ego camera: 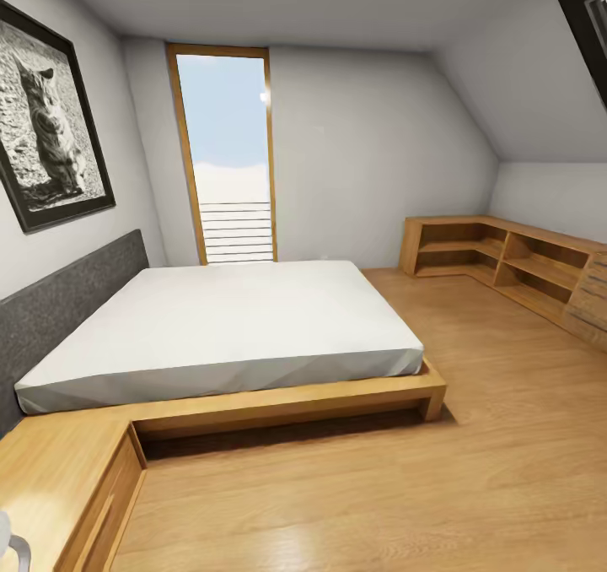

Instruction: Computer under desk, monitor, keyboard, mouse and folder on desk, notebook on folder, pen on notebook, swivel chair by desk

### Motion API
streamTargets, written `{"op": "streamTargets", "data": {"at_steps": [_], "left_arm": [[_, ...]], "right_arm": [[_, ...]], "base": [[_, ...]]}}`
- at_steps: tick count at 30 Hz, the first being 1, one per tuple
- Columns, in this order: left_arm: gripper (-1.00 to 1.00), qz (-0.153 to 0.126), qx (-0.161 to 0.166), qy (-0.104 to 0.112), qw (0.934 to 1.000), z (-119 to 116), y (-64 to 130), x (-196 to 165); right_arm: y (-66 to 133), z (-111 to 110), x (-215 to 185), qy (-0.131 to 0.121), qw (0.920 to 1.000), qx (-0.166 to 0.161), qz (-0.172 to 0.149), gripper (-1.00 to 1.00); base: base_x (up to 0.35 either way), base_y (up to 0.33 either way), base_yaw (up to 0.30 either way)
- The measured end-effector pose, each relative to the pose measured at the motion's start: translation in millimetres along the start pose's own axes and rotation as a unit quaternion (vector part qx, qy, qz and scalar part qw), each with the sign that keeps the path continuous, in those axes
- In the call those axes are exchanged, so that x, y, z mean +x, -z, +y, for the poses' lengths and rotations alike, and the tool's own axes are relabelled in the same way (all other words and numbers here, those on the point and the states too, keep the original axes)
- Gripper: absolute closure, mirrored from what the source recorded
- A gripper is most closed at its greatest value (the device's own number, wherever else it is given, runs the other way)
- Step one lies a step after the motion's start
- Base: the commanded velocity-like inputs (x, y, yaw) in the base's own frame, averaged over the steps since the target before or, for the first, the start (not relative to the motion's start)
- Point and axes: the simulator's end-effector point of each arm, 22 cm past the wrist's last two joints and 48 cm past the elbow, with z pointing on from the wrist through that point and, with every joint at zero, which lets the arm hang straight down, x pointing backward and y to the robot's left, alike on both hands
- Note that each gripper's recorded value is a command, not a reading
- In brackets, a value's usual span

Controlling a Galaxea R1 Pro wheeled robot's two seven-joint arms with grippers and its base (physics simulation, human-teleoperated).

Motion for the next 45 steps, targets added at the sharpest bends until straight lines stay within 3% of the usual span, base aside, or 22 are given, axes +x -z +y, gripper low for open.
{"op": "streamTargets", "data": {"at_steps": [5, 9, 21, 35, 37, 45], "left_arm": [[-1.0, -0.007, 0.015, 0.001, 0.9999, -22.7, 8.8, -9.0], [-1.0, -0.008, 0.027, 0.012, 0.9995, -39.8, 16.1, -9.6], [-1.0, -0.008, 0.029, 0.022, 0.9993, -43.0, 35.6, -8.9], [-1.0, -0.007, 0.029, 0.023, 0.9993, -43.0, 57.0, -7.4], [-1.0, -0.007, 0.029, 0.023, 0.9993, -43.0, 60.0, -7.1], [-1.0, -0.007, 0.028, 0.024, 0.9993, -42.8, 71.5, -6.1]], "right_arm": [[8.9, 24.4, -13.8, -0.004, 0.9998, -0.02, -0.005, -1.0], [16.1, 30.3, -25.5, -0.004, 0.9995, -0.024, -0.018, -1.0], [36.6, 32.8, -41.8, -0.005, 0.9983, -0.025, -0.051, -1.0], [58.4, 34.2, -42.0, -0.003, 0.9979, -0.027, -0.059, -1.0], [63.0, 34.0, -53.2, -0.004, 0.996, -0.026, -0.085, -1.0], [75.2, 31.9, -57.4, -0.003, 0.9952, -0.025, -0.095, -1.0]], "base": [[0.0, 0.0, 0.0], [0.0, 0.0, 0.0], [0.0, 0.0, 0.0], [0.0, 0.0, 0.0], [0.0, 0.0, 0.0], [0.0, 0.0, 0.0]]}}
